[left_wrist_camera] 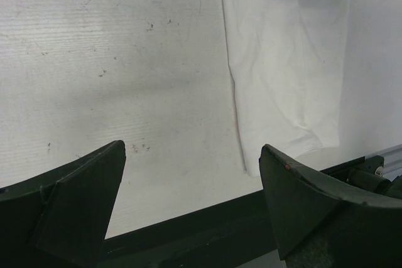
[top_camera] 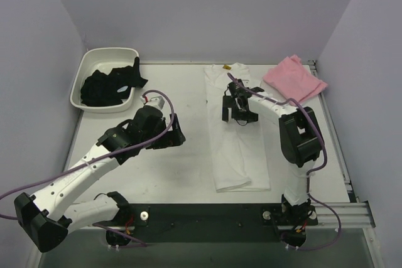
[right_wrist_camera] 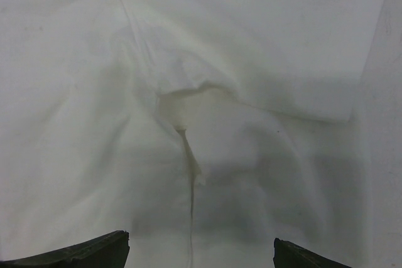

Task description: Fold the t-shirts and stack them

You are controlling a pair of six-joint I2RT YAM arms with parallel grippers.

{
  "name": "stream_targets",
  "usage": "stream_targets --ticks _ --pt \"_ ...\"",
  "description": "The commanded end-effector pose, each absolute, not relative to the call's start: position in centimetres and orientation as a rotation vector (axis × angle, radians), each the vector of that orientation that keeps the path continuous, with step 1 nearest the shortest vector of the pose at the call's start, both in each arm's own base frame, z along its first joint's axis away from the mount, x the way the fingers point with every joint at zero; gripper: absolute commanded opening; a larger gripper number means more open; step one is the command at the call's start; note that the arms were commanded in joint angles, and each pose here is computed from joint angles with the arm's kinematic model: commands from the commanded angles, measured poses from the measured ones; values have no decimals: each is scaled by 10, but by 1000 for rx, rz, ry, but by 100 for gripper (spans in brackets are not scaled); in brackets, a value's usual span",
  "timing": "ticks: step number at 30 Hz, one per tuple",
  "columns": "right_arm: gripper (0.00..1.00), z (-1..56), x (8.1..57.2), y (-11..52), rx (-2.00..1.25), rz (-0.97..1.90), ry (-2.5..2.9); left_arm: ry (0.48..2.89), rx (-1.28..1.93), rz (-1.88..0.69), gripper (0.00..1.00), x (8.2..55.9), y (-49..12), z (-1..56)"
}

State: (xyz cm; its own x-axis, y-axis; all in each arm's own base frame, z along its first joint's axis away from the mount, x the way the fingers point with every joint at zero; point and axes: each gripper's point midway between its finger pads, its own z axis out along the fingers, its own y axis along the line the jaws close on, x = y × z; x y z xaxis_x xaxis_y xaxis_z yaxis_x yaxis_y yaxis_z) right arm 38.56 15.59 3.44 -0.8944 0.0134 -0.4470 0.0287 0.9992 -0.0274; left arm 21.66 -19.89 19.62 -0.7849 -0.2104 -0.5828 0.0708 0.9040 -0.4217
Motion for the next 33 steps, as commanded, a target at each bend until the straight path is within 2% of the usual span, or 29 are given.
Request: stream_targets --ticks 1,15,33 --pt "100 25 383 153 10 -98 2724 2387 -71 -596 97 216 -195 204" --pt "100 -7 375 187 7 -5 2818 2375 -86 -621 98 217 -184 206" --pt "100 -16 379 245 57 145 2842 2400 -102 -636 98 215 -180 196"
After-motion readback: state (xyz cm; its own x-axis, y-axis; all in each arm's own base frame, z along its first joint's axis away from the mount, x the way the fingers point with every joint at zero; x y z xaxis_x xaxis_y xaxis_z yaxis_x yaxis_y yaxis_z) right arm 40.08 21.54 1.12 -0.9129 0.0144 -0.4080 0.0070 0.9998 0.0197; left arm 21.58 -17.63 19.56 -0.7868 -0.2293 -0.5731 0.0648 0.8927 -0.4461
